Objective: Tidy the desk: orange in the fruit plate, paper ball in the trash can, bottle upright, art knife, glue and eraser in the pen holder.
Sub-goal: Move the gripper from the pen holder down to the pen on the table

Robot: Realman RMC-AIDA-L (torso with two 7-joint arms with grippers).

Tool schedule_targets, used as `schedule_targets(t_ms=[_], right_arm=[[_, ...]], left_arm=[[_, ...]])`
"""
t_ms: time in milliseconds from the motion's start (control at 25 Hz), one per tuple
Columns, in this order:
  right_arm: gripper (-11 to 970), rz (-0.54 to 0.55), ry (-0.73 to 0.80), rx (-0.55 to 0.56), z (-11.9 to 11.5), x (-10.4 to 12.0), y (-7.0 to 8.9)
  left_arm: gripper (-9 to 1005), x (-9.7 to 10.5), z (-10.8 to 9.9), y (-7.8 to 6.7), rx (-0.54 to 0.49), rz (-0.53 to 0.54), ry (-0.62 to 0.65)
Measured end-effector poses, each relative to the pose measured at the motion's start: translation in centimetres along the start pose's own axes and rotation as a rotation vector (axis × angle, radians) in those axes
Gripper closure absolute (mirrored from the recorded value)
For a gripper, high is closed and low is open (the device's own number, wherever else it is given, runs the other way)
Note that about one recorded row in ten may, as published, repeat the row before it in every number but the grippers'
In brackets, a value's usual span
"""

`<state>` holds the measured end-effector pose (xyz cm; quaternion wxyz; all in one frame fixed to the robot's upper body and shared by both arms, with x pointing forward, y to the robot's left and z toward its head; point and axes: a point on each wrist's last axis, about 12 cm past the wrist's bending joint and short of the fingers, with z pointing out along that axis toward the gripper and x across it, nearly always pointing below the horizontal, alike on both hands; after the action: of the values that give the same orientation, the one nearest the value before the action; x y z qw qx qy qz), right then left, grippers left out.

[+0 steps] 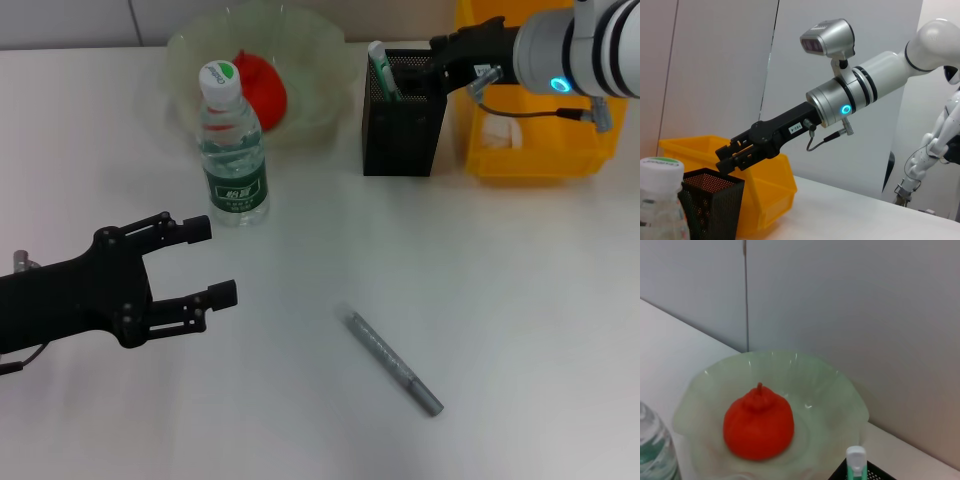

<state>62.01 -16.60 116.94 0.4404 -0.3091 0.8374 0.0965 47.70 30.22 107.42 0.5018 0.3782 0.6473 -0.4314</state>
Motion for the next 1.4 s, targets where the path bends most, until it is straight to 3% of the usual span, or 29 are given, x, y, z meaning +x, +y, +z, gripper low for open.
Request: schedule_targets(t_ms=[280, 560, 720, 920, 1200, 1400], right_arm=[[254, 0.001, -0.047, -0.061, -3.9, 0.3, -0.1], [253, 0.013, 0.114, -0.194, -8.2, 0.0, 1.5], [253, 0.008, 0.247, -0.219, -9.3, -0.6, 2.8], [253, -0.009, 0.421, -0.255, -8.3, -0.8, 4.8], [252, -0.055, 0.628, -0.314, -4.8, -0.2, 7.5], [254, -0.100, 0.685, -0.312, -3.2, -0.4, 9.1]], left_arm=[[161, -0.1, -0.4, 0.1, -0.007, 0.001, 0.000], [161, -0.2, -0.6, 0.0, 0.004, 0.011, 0.004], [161, -0.4, -1.0, -0.1, 0.026, 0.018, 0.007], [161, -0.5, -1.2, -0.2, 0.058, 0.024, 0.032], [161, -0.3, -1.2, 0.0, 0.100, 0.029, 0.113], [161, -0.4, -1.3, 0.0, 0.118, 0.052, 0.138]])
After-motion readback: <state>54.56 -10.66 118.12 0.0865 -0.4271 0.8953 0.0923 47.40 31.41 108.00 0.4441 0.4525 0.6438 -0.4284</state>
